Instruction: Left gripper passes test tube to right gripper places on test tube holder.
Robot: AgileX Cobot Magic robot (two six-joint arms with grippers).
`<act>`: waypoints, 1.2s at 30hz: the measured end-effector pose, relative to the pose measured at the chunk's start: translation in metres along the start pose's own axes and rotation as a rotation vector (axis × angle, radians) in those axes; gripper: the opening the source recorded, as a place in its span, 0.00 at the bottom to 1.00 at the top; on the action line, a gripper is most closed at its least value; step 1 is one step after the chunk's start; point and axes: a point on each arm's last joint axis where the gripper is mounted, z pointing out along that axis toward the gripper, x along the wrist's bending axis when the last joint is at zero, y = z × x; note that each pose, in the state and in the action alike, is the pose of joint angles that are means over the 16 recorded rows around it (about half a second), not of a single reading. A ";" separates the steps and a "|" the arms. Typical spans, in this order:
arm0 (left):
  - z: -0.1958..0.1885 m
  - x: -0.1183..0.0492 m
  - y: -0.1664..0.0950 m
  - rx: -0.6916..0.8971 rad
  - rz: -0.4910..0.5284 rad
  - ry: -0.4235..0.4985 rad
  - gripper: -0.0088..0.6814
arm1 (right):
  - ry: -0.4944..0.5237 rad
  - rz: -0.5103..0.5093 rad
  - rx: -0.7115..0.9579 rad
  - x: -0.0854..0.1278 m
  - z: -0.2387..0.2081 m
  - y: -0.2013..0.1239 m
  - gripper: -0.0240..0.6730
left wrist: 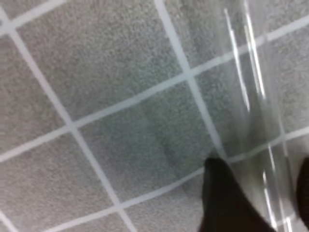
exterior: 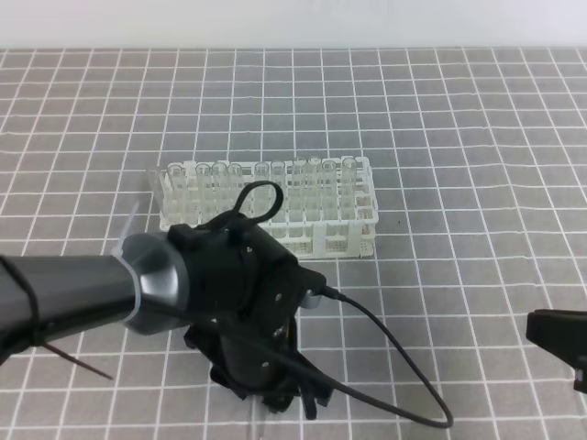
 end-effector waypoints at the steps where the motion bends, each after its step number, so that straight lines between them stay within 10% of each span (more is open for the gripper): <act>1: 0.000 0.000 0.000 0.000 0.005 0.005 0.39 | 0.000 0.000 0.000 0.000 0.000 0.000 0.02; 23: -0.008 0.006 0.000 -0.020 0.153 0.057 0.15 | 0.002 0.000 -0.002 0.000 0.000 0.000 0.02; 36: -0.094 0.010 -0.008 -0.386 0.181 -0.053 0.10 | 0.037 -0.012 0.011 0.007 -0.004 0.005 0.02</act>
